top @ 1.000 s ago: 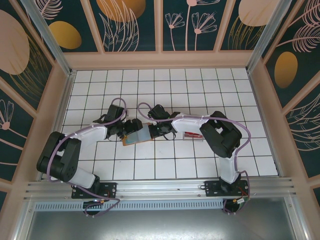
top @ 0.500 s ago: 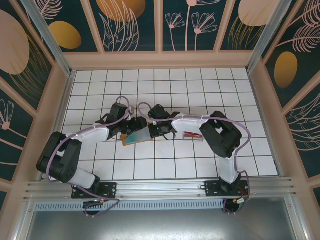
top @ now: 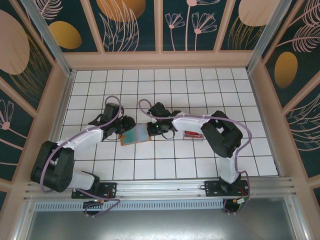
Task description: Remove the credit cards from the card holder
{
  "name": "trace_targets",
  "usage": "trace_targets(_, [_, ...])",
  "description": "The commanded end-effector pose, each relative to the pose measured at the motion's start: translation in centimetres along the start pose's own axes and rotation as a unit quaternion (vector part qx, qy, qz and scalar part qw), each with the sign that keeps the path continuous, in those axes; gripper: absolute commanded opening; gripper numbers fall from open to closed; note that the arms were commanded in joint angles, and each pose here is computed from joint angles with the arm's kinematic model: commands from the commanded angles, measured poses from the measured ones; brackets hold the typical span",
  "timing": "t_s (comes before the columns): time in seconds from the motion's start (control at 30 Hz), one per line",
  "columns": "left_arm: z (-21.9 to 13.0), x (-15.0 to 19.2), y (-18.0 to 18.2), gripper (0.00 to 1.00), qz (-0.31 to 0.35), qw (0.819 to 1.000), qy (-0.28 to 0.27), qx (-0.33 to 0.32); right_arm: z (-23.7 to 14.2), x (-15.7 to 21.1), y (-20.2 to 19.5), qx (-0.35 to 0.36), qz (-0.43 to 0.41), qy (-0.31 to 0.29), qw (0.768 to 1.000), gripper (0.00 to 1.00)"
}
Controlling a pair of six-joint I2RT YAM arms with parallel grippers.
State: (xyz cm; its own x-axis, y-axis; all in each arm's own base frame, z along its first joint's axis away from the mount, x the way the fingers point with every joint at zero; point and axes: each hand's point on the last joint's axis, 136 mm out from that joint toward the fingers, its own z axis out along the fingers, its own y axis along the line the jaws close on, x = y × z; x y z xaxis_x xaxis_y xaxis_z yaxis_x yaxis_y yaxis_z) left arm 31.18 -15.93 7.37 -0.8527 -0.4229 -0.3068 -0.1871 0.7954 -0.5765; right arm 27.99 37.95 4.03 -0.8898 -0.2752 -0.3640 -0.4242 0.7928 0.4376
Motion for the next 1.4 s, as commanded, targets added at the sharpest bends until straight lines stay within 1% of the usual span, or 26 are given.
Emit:
trace_targets(0.0, [-0.7,0.6,3.5,0.22,-0.010,0.998,-0.005,-0.067,-1.5,-2.7,3.6,-0.063,-0.002,-0.022,0.998,0.07])
trace_targets(0.03, [-0.7,0.7,3.9,0.21,-0.011,0.997,-0.004,-0.075,-1.4,-2.8,4.1,-0.072,-0.003,-0.019,0.997,0.08])
trace_targets(0.17, [0.0,1.6,5.3,0.07,-0.017,0.995,0.014,-0.096,-0.7,-3.2,5.6,-0.097,-0.008,-0.001,0.995,0.08])
trace_targets(0.23, [0.4,2.1,5.7,0.05,-0.019,0.995,0.022,-0.099,-0.2,-3.1,6.0,-0.109,-0.009,0.010,0.994,0.09])
trace_targets(0.43, [0.1,2.1,6.5,0.05,-0.019,0.993,0.015,-0.116,1.1,-2.6,6.6,-0.133,-0.007,0.040,0.990,0.14])
trace_targets(0.6, [-0.2,1.7,7.0,0.05,-0.013,0.991,0.008,-0.130,2.1,-2.3,6.9,-0.142,-0.004,0.057,0.988,0.14])
trace_targets(0.8, [0.0,2.2,8.1,0.05,-0.019,0.989,0.014,-0.145,3.3,-2.2,7.0,-0.142,-0.002,0.074,0.987,0.14])
trace_targets(1.03, [0.8,3.7,8.8,0.04,-0.035,0.989,0.036,-0.137,4.4,-1.6,6.7,-0.138,0.006,0.091,0.986,0.14])
trace_targets(1.37, [1.1,4.2,8.7,0.04,-0.040,0.991,0.043,-0.124,5.3,-0.8,6.5,-0.137,0.013,0.109,0.984,0.16])
